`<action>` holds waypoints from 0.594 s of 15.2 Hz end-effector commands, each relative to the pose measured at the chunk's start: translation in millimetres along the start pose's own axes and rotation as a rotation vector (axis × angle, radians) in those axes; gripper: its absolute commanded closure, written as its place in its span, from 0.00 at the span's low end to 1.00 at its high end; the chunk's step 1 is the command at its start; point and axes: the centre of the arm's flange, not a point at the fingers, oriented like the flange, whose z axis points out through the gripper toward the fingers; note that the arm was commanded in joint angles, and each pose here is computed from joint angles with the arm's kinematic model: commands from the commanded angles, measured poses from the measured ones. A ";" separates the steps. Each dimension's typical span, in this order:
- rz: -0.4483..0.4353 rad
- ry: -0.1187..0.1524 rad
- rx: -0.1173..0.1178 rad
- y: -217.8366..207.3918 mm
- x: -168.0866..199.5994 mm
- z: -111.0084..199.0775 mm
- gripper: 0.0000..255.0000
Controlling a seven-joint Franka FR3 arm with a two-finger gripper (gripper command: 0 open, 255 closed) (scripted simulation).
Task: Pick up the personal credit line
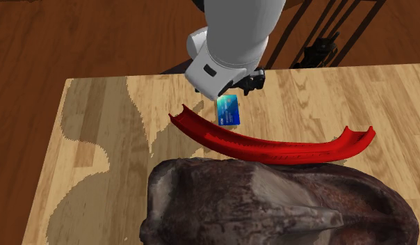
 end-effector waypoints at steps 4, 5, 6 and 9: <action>0.000 0.000 0.000 -0.1 0.3 2.3 1.00; 0.000 0.000 0.000 -0.2 0.3 2.1 1.00; 0.000 0.000 0.000 -0.5 0.3 1.7 1.00; 0.000 0.000 0.000 -1.3 0.1 1.9 1.00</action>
